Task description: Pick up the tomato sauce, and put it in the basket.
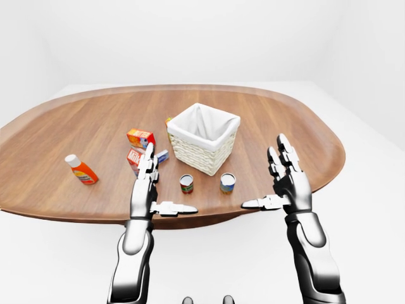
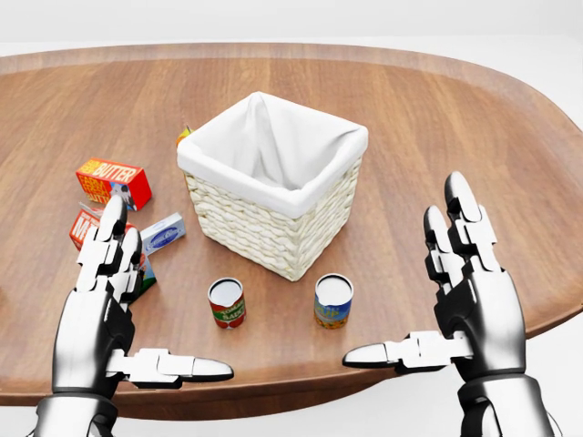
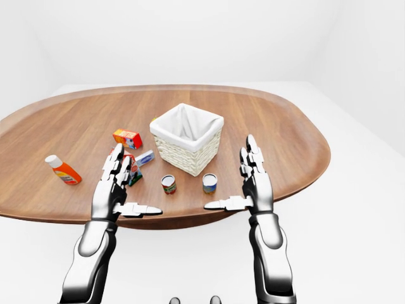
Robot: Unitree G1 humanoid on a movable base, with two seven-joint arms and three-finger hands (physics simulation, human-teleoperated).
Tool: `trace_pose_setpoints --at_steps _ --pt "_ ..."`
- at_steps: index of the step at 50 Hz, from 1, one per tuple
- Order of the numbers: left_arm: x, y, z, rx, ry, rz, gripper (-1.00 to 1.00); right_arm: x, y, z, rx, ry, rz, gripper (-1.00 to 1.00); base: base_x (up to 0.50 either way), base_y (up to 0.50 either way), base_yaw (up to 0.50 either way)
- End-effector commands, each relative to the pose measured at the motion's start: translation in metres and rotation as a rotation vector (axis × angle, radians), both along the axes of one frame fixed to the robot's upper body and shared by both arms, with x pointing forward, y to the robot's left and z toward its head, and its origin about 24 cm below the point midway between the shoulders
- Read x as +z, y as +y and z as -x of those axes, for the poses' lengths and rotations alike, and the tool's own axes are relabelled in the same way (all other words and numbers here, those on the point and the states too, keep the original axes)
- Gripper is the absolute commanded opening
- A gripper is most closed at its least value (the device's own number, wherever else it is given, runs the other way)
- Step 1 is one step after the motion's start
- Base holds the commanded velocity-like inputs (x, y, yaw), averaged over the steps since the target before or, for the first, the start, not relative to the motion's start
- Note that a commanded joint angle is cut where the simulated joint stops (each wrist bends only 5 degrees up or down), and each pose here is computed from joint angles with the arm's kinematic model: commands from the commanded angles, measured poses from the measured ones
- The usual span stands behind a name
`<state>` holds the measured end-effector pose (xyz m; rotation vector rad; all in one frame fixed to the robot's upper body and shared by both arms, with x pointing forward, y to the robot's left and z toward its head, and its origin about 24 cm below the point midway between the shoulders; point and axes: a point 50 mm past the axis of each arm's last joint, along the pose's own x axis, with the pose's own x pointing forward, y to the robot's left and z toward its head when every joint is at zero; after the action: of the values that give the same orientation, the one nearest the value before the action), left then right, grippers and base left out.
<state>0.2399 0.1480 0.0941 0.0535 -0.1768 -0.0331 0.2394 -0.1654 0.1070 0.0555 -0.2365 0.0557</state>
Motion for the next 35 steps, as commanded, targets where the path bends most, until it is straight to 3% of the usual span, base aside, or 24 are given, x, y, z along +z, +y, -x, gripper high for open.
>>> trace_pose_setpoints --at_steps 1,22,35 --pt "0.000 -0.001 0.000 -0.002 0.000 -0.001 1.00 0.005 -0.001 0.002 0.007 -0.022 -0.018 1.00 0.50 -0.03 0.00" --pt "-0.002 -0.003 -0.001 -0.010 0.010 -0.002 1.00 -0.003 0.001 0.000 -0.014 0.015 0.009 1.00 0.49 -0.01 0.00" --pt "-0.003 -0.003 -0.001 -0.011 0.012 -0.002 1.00 0.005 -0.001 0.005 0.012 -0.027 -0.033 1.00 0.03 0.00 0.00"
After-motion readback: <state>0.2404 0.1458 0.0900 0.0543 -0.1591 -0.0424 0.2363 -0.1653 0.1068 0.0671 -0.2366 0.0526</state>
